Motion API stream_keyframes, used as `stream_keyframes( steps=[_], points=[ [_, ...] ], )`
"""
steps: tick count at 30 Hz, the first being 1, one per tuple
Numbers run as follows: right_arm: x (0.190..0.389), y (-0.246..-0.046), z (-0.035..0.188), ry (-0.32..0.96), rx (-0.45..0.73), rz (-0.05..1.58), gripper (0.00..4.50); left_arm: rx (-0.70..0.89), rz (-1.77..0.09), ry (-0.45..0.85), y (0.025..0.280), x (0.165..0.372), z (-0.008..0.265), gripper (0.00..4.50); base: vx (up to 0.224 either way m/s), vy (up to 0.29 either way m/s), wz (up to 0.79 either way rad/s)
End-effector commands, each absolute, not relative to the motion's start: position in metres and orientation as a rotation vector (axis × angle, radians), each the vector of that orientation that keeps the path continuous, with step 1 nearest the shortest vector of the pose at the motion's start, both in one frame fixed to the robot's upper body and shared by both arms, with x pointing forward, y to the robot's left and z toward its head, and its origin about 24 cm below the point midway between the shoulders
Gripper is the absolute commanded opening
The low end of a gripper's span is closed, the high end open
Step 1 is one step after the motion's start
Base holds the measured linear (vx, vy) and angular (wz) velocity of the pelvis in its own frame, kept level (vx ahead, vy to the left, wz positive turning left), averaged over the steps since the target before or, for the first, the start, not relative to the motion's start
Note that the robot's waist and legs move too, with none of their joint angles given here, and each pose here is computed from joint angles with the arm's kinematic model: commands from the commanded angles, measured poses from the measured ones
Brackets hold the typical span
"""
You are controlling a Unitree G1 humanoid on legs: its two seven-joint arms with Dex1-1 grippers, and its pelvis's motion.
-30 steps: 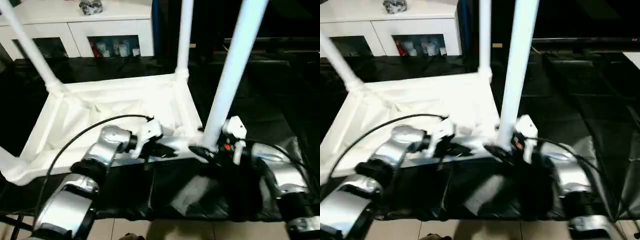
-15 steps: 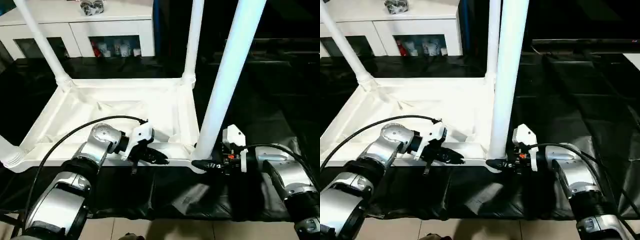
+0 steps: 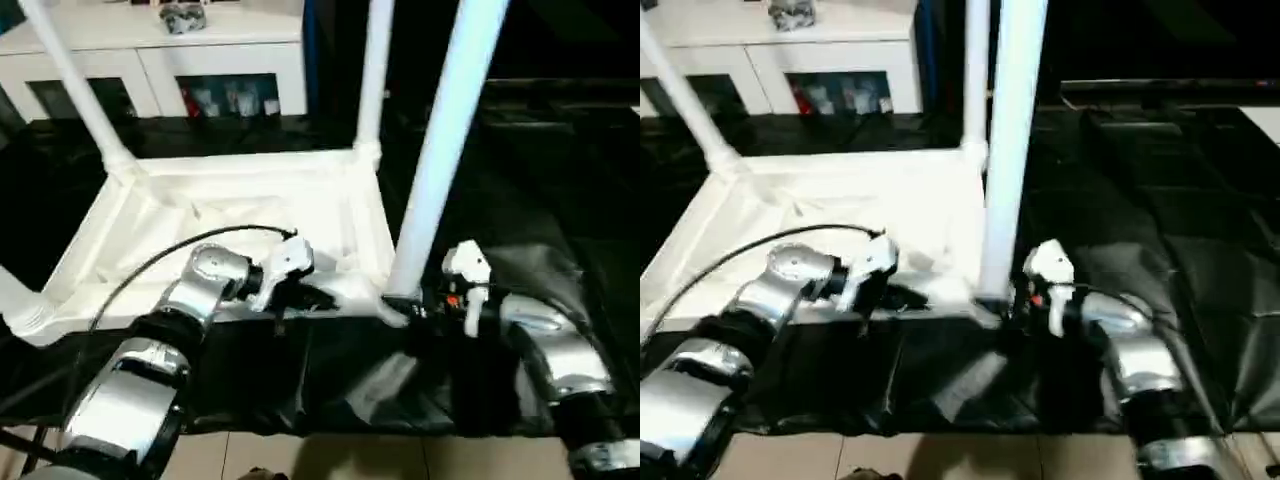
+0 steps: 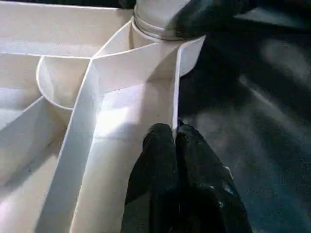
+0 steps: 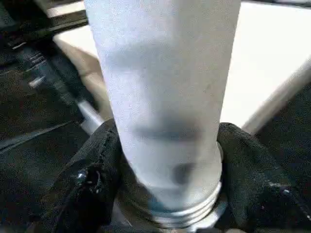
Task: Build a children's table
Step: Rotate leg to tighten
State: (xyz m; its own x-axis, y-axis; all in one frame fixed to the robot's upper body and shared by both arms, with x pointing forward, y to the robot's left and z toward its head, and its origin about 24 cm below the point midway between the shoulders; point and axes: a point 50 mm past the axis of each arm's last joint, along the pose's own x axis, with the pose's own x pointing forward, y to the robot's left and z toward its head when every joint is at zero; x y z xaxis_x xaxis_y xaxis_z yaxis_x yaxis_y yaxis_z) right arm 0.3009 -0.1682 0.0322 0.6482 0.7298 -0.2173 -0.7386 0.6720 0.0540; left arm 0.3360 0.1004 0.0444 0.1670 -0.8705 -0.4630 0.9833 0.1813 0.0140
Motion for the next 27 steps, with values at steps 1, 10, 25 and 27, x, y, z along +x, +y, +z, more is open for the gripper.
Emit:
stream_keyframes(
  steps=[1,10,25,27],
  points=[
    [0.306,-0.142,0.032,0.184,-0.026,0.792,2.64,0.317,-1.315,0.381,0.072,0.335,0.040,0.00,0.000,0.000,0.00],
    [0.316,-0.113,0.019,0.201,0.051,0.461,2.64,0.304,-1.255,0.347,0.036,0.326,0.031,0.00,0.000,0.000,0.00],
    [0.310,-0.159,0.040,0.126,-0.106,0.746,4.16,0.416,-1.378,0.381,0.080,0.324,0.030,0.00,0.000,0.000,0.00],
    [0.306,-0.164,0.042,0.143,-0.112,0.835,4.16,0.439,-1.410,0.388,0.088,0.323,0.032,0.00,0.000,0.000,0.00]
  ],
)
